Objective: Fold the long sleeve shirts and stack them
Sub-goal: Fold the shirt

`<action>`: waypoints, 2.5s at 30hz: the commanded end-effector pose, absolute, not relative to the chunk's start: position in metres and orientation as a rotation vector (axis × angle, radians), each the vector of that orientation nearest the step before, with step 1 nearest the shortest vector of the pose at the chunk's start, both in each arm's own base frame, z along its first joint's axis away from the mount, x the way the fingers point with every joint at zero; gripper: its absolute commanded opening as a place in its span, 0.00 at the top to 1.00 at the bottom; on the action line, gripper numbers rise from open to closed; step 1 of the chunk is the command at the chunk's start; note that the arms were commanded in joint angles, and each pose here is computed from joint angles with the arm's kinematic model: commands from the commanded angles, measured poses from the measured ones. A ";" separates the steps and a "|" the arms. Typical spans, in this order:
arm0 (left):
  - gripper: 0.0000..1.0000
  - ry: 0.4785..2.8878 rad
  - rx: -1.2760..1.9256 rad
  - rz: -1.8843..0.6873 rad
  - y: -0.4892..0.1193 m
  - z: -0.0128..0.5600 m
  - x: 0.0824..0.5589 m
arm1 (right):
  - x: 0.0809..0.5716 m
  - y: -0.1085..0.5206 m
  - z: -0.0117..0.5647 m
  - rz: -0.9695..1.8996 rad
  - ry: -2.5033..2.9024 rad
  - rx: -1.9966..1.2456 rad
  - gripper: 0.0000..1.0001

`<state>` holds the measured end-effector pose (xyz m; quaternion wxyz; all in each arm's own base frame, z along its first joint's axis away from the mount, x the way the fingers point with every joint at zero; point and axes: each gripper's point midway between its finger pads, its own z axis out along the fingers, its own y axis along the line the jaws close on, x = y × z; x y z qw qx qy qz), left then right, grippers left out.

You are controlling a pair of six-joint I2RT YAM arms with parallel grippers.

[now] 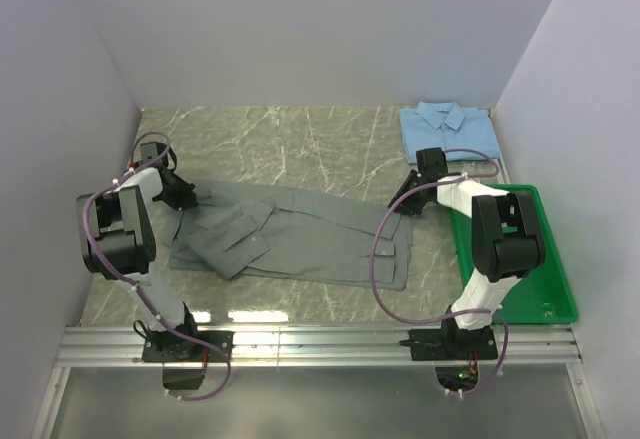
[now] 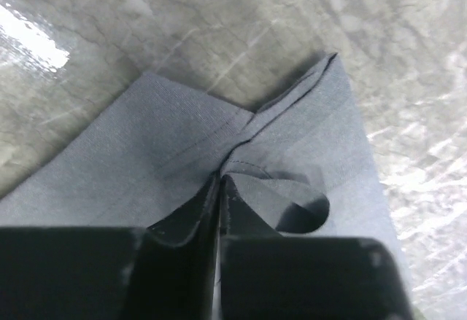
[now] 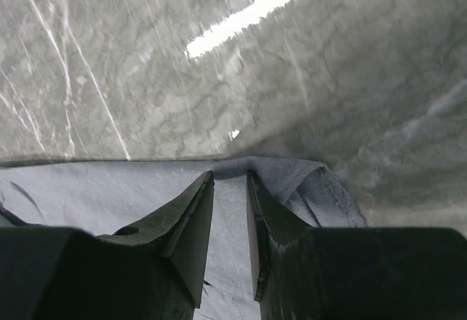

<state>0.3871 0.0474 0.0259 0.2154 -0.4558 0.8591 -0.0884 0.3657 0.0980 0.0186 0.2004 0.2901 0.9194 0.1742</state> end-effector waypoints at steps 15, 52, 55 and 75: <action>0.40 2.267 -1.135 -0.235 0.066 0.095 0.388 | 0.430 0.106 0.107 0.450 2.350 0.501 0.63; 0.26 2.577 0.025 -0.134 -0.103 0.076 0.327 | 0.318 0.211 0.161 0.610 2.237 -0.318 0.38; 0.27 2.572 0.043 -0.127 -0.103 0.072 0.330 | 0.319 0.213 0.155 0.610 2.258 -0.320 0.38; 0.54 2.701 0.074 -0.189 -0.112 0.042 0.311 | 0.325 0.224 0.142 0.636 2.301 -0.337 0.39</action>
